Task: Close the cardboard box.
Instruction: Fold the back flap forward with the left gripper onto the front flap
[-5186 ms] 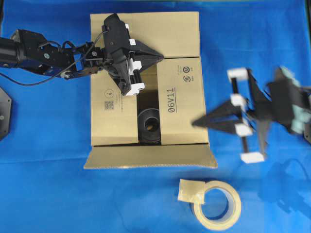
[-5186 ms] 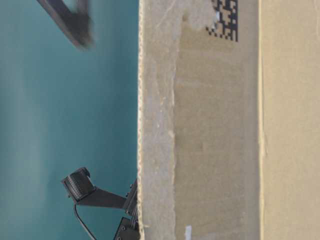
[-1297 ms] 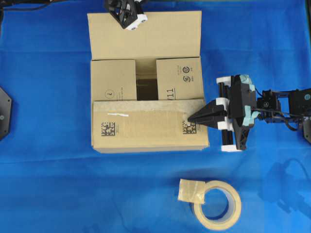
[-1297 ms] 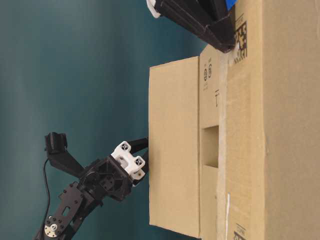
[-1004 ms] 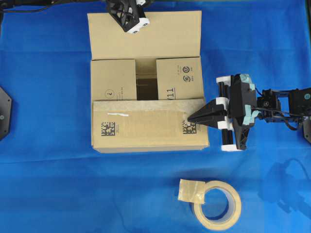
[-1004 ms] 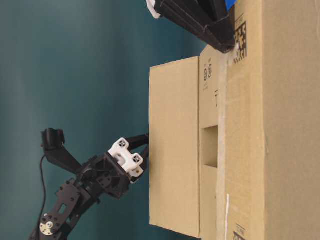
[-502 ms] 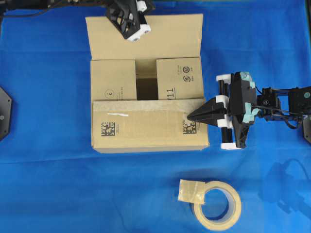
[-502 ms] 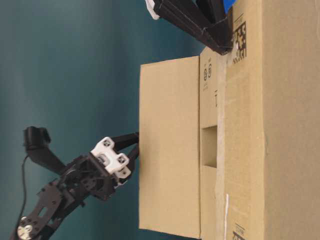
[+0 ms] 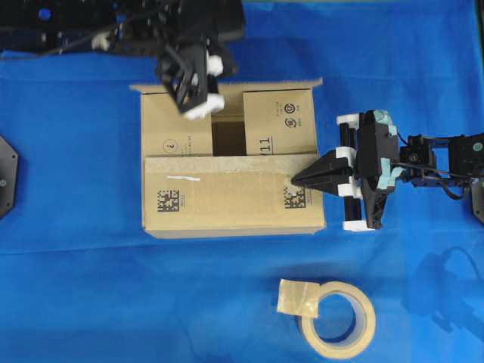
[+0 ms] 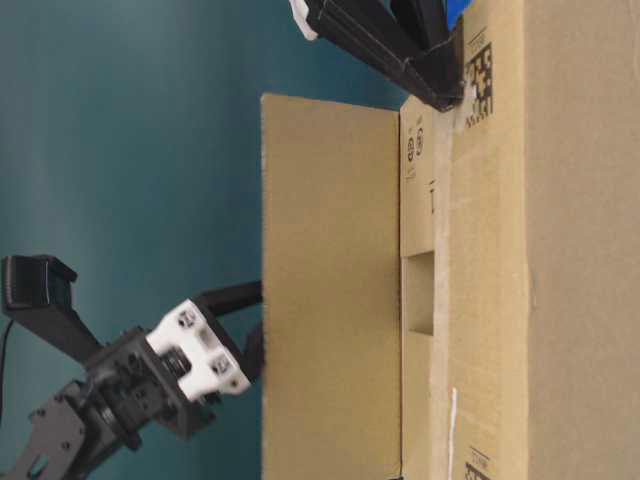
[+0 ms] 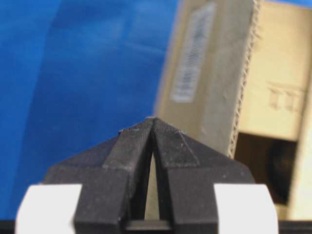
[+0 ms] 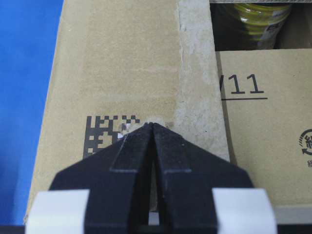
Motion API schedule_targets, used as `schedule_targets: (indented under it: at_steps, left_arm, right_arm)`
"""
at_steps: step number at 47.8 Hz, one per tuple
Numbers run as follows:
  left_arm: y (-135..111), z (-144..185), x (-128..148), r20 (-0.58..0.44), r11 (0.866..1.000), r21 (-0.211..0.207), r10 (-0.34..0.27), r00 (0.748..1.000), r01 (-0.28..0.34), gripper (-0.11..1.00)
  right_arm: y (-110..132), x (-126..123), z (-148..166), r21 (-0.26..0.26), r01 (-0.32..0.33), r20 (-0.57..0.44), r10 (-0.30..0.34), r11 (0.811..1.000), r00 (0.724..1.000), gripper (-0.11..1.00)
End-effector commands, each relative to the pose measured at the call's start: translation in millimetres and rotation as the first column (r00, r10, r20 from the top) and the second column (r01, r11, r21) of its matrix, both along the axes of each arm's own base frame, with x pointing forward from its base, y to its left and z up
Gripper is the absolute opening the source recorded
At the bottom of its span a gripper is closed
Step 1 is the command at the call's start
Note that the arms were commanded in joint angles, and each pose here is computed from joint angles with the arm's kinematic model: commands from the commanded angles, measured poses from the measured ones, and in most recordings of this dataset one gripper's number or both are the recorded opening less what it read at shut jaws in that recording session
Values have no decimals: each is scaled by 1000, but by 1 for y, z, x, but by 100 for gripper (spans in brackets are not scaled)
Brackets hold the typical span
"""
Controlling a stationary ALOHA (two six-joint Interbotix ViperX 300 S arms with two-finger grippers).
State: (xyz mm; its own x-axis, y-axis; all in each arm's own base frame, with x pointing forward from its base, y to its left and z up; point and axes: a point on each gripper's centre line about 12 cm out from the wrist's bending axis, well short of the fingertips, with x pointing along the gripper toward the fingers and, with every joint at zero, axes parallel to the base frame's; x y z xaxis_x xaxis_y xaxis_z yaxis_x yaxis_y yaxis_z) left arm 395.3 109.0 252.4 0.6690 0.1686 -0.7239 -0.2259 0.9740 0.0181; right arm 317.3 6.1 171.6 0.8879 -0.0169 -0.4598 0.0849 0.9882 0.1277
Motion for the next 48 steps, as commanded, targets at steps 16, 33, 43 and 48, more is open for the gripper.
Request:
schedule_targets:
  at_steps: [16, 33, 43, 48]
  left_arm:
    - [-49, -10, -16, 79, 997, -72, -18, 997, 24, 0]
    - [-56, -60, -43, 192, 991, -131, 59, 980, -34, 0]
    - [-60, -61, -55, 252, 989, -141, 69, 965, -34, 0]
    - [-60, -62, -57, 258, 990, -140, 70, 964, -34, 0]
  right_arm:
    - [-3, 6, 10, -1, 12, 40, -12, 1000, 999, 0]
    - [-7, 9, 14, -4, 23, 53, -22, 1000, 998, 0]
    - [-13, 9, 15, -4, 41, 61, -41, 999, 997, 0]
    - [-19, 10, 16, -4, 60, 72, -59, 998, 996, 0]
